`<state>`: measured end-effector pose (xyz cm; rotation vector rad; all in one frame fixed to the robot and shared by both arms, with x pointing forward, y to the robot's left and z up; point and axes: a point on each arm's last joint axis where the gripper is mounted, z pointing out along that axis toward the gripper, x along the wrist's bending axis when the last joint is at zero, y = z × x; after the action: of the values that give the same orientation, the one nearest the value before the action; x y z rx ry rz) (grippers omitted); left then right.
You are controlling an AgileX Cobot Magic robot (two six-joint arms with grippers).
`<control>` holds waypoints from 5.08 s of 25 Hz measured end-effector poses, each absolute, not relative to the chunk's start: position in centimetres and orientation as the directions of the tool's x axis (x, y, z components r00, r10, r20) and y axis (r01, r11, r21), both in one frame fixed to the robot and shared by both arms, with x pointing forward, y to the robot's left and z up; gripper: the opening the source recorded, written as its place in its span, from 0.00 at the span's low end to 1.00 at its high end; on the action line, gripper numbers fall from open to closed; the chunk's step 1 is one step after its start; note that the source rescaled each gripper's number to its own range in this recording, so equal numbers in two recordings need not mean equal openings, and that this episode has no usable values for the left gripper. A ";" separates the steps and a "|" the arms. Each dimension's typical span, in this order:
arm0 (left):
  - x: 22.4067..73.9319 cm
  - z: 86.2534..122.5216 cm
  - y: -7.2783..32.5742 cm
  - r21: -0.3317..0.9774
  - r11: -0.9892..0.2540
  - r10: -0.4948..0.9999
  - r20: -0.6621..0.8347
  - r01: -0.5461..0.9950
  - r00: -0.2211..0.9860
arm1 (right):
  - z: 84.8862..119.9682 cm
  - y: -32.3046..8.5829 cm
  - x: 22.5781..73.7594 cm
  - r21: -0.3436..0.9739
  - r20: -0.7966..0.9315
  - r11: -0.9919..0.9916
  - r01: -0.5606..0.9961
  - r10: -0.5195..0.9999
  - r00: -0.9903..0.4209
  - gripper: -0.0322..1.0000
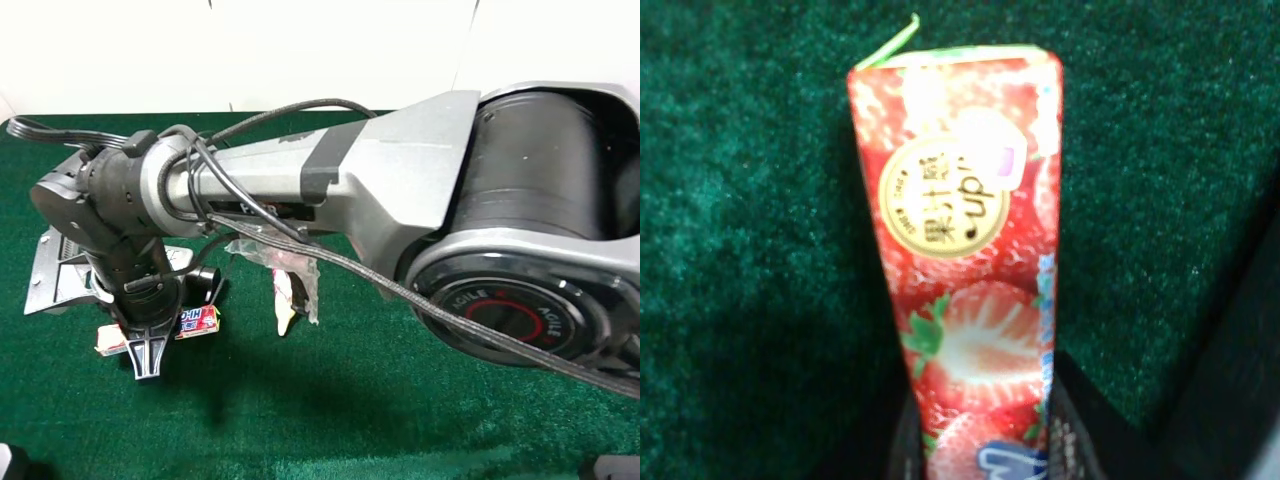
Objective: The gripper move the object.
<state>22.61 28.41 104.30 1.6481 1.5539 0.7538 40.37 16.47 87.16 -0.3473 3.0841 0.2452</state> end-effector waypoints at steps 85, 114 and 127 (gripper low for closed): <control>22.6 104.3 28.4 0.828 0.004 0.993 -0.069 0.561 0.095 | 107.1 -29.5 28.9 0.670 -0.103 0.216 0.710 0.975 -0.199 1.00; 22.6 104.3 28.4 0.828 0.004 0.993 -0.069 0.561 0.095 | 105.6 -29.5 23.3 0.911 0.005 0.077 0.405 0.980 -0.199 1.00; 22.6 104.3 28.4 0.828 0.004 0.993 -0.069 0.561 0.095 | 105.6 -29.5 23.4 0.910 0.020 0.063 0.410 0.981 -0.195 1.00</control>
<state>22.61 28.41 104.30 1.6481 1.5539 0.7538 23.35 -29.50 105.56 1.4013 1.6859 1.1047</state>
